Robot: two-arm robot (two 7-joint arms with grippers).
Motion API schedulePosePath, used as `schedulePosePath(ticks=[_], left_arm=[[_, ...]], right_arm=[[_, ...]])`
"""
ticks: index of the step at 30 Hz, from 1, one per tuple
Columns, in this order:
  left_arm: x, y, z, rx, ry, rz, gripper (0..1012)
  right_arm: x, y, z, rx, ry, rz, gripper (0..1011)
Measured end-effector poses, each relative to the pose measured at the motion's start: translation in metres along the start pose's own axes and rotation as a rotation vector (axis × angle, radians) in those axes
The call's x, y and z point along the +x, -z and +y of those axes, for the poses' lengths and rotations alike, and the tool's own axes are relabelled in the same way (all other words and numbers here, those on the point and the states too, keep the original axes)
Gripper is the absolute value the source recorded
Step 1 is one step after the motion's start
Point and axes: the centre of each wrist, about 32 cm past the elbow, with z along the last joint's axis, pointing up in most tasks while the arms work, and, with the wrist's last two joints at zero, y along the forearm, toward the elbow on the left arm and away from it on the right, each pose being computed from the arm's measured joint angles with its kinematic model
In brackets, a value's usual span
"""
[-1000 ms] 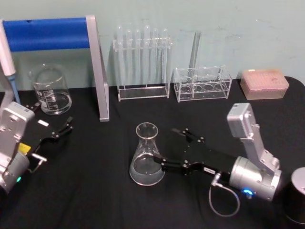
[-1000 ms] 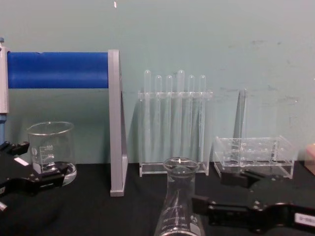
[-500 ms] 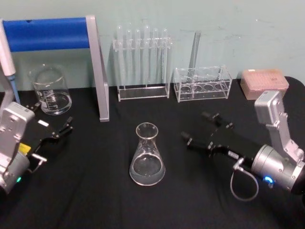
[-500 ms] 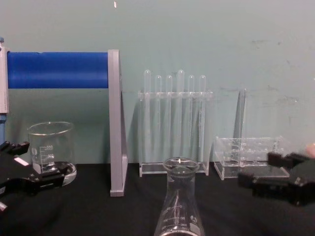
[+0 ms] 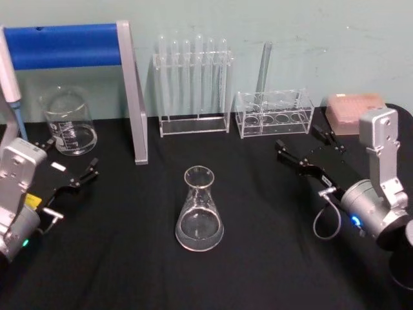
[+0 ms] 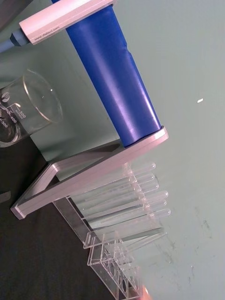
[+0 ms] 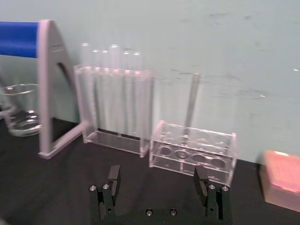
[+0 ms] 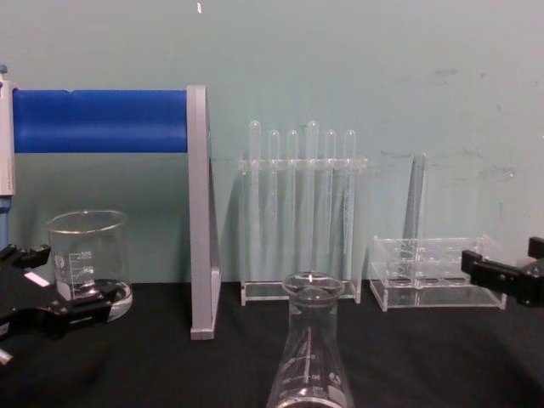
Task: Grasp the erlenmeyer flask with one hand, shake it three times, then place it back.
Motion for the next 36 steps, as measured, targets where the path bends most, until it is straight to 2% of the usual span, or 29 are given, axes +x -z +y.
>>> schedulePosePath(ticks=[8, 36], left_arm=[[0.0000, 0.0000, 0.0000, 0.000, 0.000, 0.000, 1001], [0.0000, 0.0000, 0.0000, 0.000, 0.000, 0.000, 1001]], right_arm=[[-0.010, 0.015, 0.009, 0.002, 0.071, -0.002, 1000], [-0.009, 0.012, 0.008, 0.002, 0.061, -0.005, 1000]])
